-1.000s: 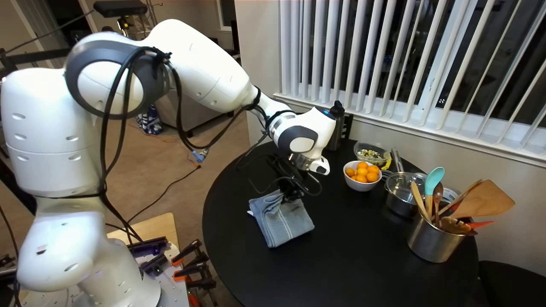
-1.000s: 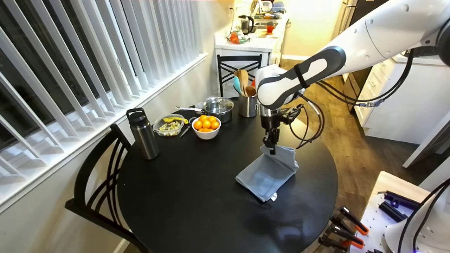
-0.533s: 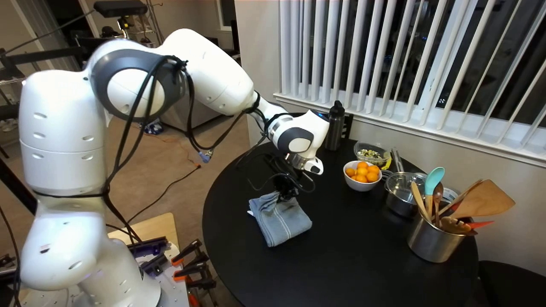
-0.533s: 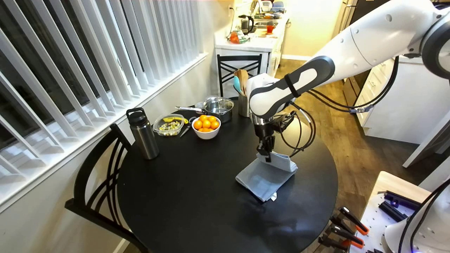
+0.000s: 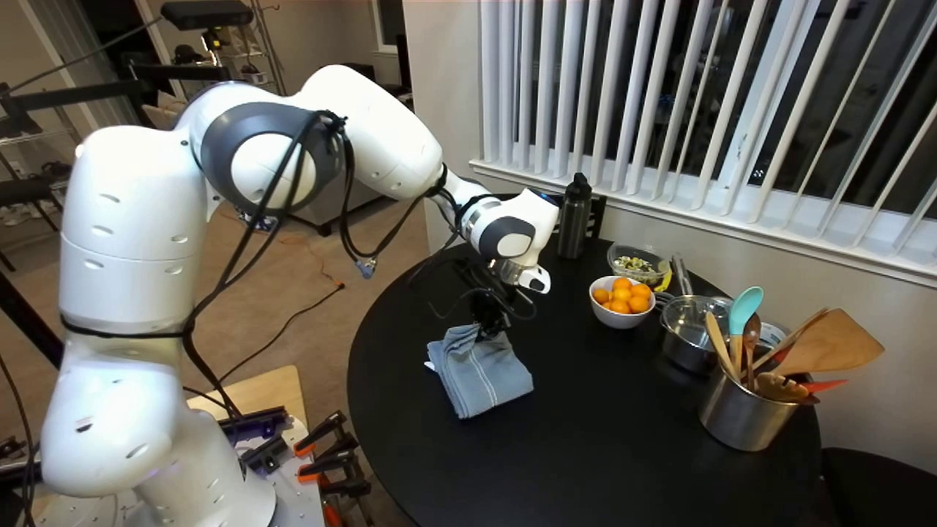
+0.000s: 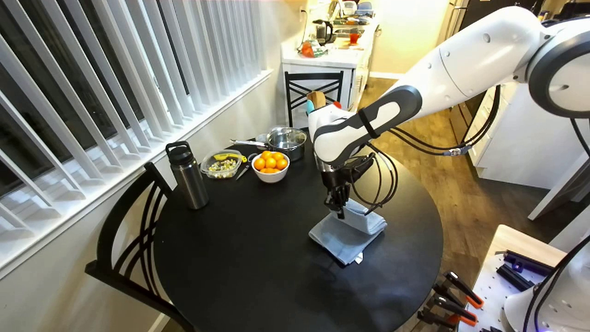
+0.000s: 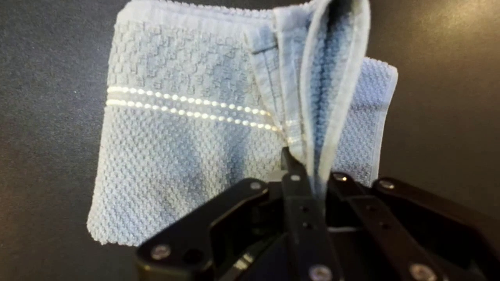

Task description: Fold the towel

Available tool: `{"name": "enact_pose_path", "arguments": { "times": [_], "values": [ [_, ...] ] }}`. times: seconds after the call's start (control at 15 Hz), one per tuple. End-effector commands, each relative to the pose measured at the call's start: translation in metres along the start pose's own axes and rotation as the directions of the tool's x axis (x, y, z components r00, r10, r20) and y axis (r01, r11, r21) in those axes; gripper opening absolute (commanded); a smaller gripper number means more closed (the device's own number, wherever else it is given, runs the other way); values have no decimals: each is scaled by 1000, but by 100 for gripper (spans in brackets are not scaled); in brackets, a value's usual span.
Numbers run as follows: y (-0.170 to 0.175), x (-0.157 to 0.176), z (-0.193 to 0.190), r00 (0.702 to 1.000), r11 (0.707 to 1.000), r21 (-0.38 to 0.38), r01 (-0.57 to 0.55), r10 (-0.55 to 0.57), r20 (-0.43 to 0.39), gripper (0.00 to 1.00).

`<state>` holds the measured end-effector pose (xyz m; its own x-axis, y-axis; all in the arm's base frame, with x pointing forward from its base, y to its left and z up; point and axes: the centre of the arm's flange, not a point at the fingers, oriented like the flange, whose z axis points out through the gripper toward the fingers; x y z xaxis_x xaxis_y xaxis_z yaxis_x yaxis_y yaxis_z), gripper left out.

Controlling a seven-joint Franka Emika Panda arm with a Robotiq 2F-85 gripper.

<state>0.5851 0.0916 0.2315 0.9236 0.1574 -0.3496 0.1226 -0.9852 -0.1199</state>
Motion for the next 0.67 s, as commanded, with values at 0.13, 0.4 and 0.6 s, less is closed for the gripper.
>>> {"name": "enact_pose_path", "arguments": {
  "times": [0.13, 0.4, 0.6],
  "values": [
    [-12, 8, 3, 1000, 1000, -17, 7, -7, 29, 2],
    [-20, 10, 11, 999, 1000, -14, 25, -25, 43, 2],
    [-30, 12, 14, 999, 1000, -11, 26, -25, 31, 2]
  ]
}}
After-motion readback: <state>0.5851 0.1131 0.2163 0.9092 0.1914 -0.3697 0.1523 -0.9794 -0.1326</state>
